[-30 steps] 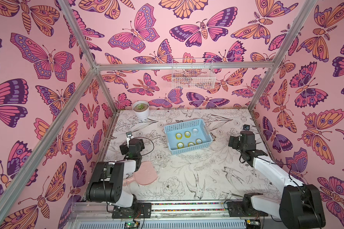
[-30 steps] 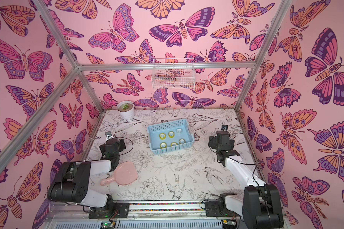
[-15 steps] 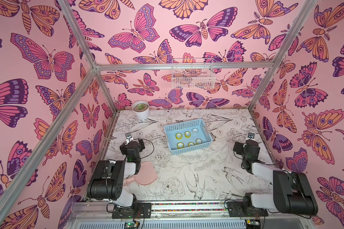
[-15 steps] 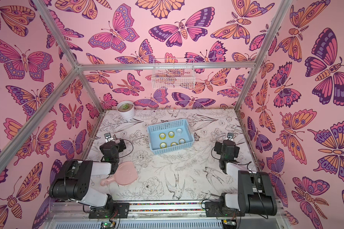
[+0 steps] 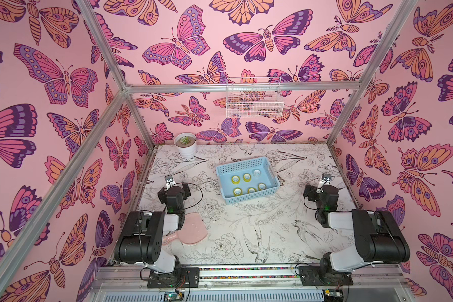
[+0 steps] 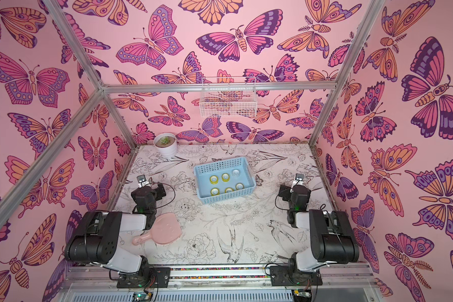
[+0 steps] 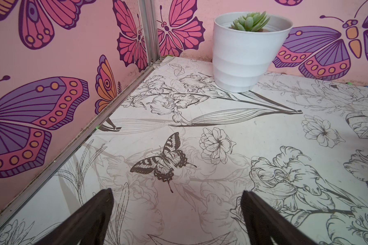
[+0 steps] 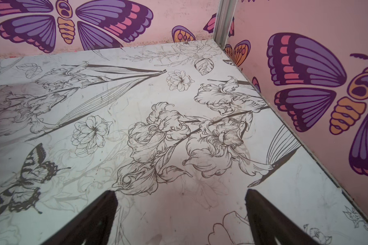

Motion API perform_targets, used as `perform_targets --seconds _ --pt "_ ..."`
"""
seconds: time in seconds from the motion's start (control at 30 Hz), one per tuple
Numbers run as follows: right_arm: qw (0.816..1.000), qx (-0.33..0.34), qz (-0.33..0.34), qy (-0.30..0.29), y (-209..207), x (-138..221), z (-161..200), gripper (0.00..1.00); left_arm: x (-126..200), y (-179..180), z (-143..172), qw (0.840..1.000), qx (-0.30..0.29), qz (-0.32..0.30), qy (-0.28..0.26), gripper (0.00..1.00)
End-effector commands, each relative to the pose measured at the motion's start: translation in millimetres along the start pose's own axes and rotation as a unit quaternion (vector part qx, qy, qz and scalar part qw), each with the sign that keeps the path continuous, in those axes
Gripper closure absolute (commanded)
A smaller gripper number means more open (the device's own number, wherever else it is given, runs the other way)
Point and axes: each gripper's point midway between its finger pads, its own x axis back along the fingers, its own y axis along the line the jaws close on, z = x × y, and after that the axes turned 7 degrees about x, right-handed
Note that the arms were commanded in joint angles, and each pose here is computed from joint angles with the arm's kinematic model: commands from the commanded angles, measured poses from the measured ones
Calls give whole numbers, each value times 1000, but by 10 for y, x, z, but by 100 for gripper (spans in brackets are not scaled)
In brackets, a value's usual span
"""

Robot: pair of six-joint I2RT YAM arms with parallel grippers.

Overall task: Put the transparent tape into the storage box
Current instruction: Reset both arms

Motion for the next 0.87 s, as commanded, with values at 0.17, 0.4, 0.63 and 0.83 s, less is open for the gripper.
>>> perform_targets --seconds 0.17,0.4,0.63,0.83 --pt "1000 2 -3 -18 -15 -10 -157 1 64 6 -7 999 -13 -22 -25 0" --pt "1000 2 -3 -19 -13 -9 -157 1 63 6 -10 999 -13 -21 -25 0" --pt "1000 2 -3 -18 -13 -10 -153 1 63 2 -14 999 -13 -20 -25 0" --pt "1000 2 -3 -19 -14 -9 -159 1 24 14 2 1000 -6 -11 -13 0"
